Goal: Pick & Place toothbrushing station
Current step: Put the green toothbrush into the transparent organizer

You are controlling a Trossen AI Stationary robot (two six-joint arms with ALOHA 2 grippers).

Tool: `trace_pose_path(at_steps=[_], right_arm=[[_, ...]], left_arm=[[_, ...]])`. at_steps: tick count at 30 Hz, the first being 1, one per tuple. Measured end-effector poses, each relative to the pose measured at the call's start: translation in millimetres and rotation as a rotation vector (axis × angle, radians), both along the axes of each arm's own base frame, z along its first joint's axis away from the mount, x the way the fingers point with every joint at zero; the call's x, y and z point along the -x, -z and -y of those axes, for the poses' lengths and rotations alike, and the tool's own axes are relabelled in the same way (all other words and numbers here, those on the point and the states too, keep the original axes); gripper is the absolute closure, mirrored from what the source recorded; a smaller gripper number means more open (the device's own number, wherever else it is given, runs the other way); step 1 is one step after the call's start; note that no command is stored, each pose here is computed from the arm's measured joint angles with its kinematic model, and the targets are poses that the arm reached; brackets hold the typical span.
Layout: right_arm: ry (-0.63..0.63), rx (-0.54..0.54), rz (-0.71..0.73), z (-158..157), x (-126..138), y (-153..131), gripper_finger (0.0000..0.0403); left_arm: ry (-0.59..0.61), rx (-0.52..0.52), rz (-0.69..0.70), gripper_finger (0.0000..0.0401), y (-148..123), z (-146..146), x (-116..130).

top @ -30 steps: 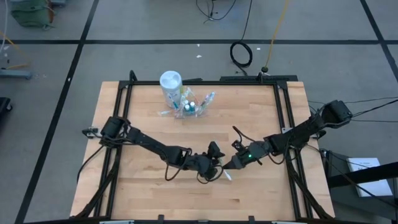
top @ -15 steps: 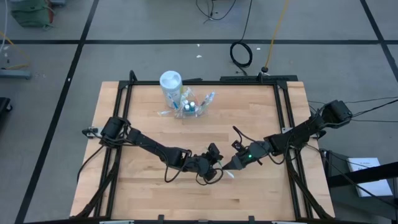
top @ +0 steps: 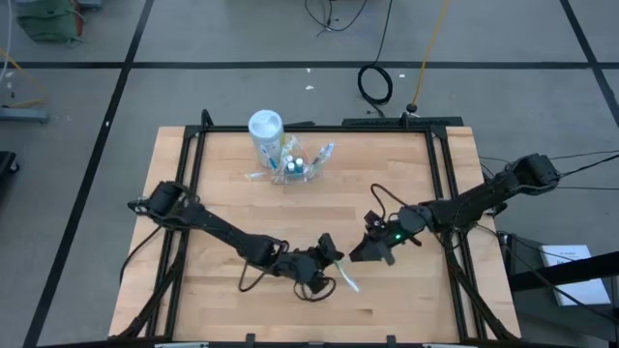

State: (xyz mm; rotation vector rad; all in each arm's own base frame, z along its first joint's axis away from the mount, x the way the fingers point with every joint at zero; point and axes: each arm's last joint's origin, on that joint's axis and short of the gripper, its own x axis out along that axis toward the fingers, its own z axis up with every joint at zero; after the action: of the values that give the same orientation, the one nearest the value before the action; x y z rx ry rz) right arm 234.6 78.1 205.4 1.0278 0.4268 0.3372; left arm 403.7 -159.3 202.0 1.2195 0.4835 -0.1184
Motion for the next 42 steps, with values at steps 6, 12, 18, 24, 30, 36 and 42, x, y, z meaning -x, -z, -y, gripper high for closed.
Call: trace_pose_path(at_steps=[6, 12, 18, 24, 30, 36, 42], right_arm=[[-0.068, 0.413, 0.282, 3.3, 6.8, -14.3, 0.0289], [-0.146, 0.857, 0.505, 2.9, 5.5, -12.4, 0.029], [-0.167, 0.943, 0.539, 2.8, 5.1, -10.7, 0.029], [-0.177, 1.025, 0.585, 3.1, 5.0, -11.3, 0.0291], [0.037, 1.195, 0.608, 8.5, 2.1, -20.8, 0.0297], [0.334, 1.265, 0.368, 19.0, 1.2, -18.7, 0.0303], [0.302, 1.158, 0.428, 16.5, 0.1, -21.1, 0.029]], left_arm=[[-0.055, 0.265, 0.095, 0.0367, -50.3, -10.8, 16.0], [-0.017, 0.629, 0.242, 0.0372, -62.7, -56.6, 15.0], [0.067, 0.899, 0.499, 0.037, -30.7, -101.4, 16.3], [0.014, 1.049, 0.467, 0.0354, -8.0, -122.4, 26.9], [-0.001, 1.041, 0.44, 0.0373, -3.7, -124.4, 27.4], [0.027, 1.041, 0.413, 0.0346, -2.7, -123.3, 27.5], [0.017, 1.072, 0.404, 0.0365, -2.1, -122.2, 27.6]])
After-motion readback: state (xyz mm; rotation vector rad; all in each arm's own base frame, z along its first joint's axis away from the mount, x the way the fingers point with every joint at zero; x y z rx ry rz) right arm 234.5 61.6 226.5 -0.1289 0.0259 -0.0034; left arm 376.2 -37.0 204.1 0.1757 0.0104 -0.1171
